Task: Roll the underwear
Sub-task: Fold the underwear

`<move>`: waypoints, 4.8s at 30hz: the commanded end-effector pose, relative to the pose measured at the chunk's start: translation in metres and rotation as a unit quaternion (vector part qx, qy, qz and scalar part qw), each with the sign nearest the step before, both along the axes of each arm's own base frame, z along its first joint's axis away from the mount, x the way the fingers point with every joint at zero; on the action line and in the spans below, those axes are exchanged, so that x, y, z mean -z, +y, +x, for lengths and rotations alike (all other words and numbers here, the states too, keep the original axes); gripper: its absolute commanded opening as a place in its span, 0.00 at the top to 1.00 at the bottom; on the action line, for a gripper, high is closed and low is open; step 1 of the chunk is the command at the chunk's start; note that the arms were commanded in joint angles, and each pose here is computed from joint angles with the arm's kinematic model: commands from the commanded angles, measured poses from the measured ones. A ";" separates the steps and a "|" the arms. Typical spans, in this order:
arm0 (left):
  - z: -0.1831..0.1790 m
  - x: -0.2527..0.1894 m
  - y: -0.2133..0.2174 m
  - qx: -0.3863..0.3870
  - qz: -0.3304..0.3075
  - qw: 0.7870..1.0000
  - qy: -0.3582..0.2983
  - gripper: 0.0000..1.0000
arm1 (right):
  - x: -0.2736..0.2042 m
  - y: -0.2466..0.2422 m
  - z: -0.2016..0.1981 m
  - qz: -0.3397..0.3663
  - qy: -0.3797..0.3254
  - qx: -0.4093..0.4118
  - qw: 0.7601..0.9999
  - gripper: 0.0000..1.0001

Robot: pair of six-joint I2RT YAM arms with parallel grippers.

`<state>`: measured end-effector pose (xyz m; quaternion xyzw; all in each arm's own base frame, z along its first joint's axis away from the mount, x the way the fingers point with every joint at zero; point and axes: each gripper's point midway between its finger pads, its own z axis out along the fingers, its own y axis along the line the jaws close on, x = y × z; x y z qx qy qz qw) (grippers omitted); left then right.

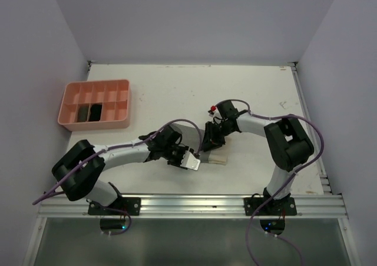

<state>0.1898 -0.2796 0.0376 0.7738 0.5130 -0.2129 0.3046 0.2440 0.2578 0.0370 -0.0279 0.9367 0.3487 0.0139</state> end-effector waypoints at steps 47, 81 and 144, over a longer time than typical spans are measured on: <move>-0.023 -0.005 -0.004 0.035 0.079 0.994 0.063 1.00 | -0.015 0.002 0.030 -0.035 -0.060 -0.057 0.996 0.76; -0.016 0.046 0.014 0.012 0.123 0.991 0.058 0.86 | 0.005 -0.004 0.012 -0.041 -0.032 -0.072 0.996 0.77; 0.085 -0.024 -0.024 -0.039 0.064 0.993 0.094 1.00 | 0.019 0.018 0.048 -0.044 -0.037 -0.090 0.994 0.82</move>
